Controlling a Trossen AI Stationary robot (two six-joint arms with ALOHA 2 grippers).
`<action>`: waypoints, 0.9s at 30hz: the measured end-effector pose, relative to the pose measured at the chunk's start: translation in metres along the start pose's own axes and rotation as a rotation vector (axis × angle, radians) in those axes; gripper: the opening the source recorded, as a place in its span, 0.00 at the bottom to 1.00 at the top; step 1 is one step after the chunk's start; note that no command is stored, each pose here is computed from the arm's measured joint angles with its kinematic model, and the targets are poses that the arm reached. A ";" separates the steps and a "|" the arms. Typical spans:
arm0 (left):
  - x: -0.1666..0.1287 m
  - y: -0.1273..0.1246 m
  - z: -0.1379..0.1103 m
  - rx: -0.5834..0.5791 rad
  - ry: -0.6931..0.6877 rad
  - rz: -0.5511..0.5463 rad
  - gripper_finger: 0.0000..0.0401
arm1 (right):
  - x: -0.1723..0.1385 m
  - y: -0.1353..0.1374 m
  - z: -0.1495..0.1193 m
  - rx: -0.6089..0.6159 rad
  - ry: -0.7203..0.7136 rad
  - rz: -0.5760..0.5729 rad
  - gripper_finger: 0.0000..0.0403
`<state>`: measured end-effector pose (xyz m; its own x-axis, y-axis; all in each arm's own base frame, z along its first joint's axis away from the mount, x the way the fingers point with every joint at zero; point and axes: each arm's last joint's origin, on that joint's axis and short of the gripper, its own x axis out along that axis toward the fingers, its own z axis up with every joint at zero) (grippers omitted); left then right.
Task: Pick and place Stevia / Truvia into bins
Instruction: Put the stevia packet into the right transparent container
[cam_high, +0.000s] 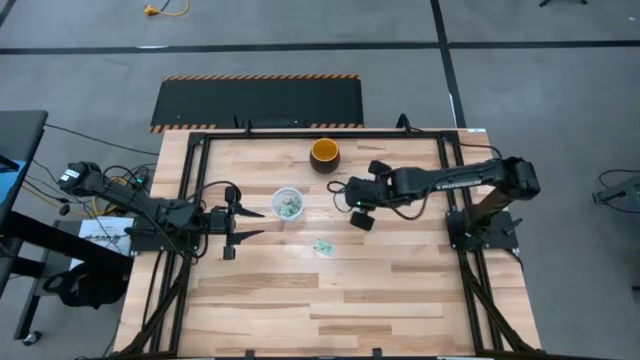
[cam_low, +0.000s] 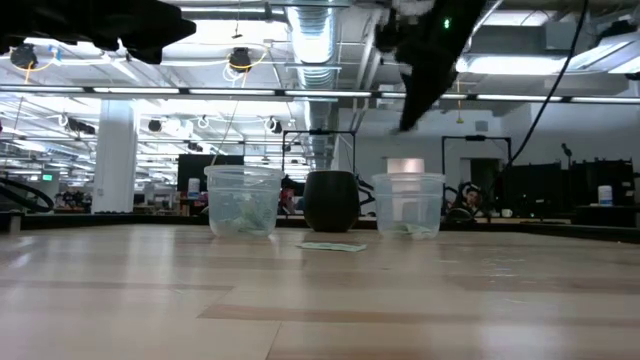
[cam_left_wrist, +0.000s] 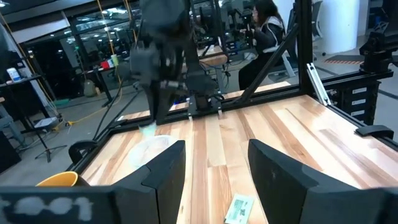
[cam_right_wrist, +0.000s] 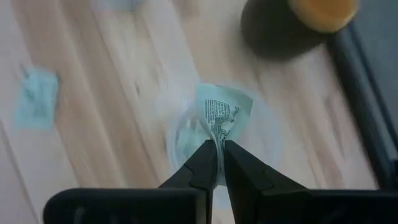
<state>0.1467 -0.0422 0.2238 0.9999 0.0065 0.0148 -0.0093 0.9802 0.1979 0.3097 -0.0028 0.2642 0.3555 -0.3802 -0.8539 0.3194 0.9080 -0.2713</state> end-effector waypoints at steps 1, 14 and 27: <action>0.000 0.000 0.000 -0.006 0.000 0.000 0.41 | 0.005 -0.003 -0.002 -0.011 0.036 0.010 0.07; 0.000 0.001 0.000 -0.010 0.003 0.011 0.41 | 0.058 -0.006 -0.005 -0.045 0.251 0.009 0.08; 0.000 0.001 0.000 -0.008 0.007 0.014 0.41 | 0.081 0.002 -0.008 -0.072 0.308 -0.027 0.32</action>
<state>0.1469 -0.0414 0.2236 0.9997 0.0212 0.0107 -0.0228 0.9816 0.1895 0.3319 -0.0301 0.1911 0.0616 -0.3433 -0.9372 0.2581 0.9125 -0.3173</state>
